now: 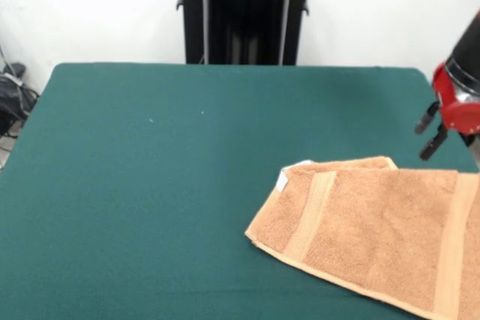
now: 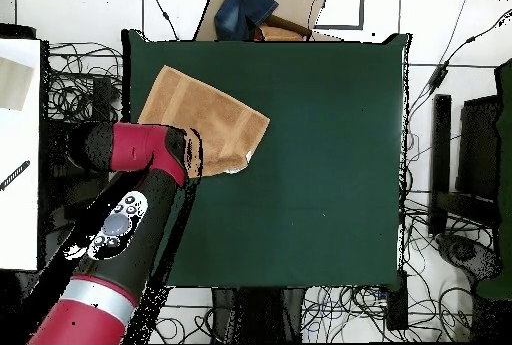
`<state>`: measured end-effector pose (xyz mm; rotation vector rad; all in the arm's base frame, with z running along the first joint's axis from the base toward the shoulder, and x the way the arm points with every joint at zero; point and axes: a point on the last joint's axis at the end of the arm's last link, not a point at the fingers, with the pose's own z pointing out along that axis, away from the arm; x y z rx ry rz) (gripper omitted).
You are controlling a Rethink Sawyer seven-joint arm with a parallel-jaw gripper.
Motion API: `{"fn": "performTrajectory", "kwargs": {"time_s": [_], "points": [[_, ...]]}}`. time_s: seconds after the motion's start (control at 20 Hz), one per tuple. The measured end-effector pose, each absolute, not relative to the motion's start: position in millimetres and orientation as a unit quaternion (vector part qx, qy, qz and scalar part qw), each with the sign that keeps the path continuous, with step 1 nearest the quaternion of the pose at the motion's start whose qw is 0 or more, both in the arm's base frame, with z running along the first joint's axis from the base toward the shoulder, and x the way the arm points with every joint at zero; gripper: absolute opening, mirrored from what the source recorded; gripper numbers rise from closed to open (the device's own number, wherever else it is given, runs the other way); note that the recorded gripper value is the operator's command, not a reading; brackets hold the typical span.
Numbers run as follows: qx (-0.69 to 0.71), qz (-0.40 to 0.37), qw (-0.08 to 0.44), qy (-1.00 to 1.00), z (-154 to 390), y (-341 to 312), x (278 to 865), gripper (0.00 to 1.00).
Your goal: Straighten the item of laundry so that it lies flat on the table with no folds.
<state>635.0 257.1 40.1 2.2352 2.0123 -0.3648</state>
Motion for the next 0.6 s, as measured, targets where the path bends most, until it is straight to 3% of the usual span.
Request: {"fn": "performTrajectory", "kwargs": {"time_s": [0.6], "points": [[0.744,-0.119,0.061,0.654,9,233,633,1.0]]}}
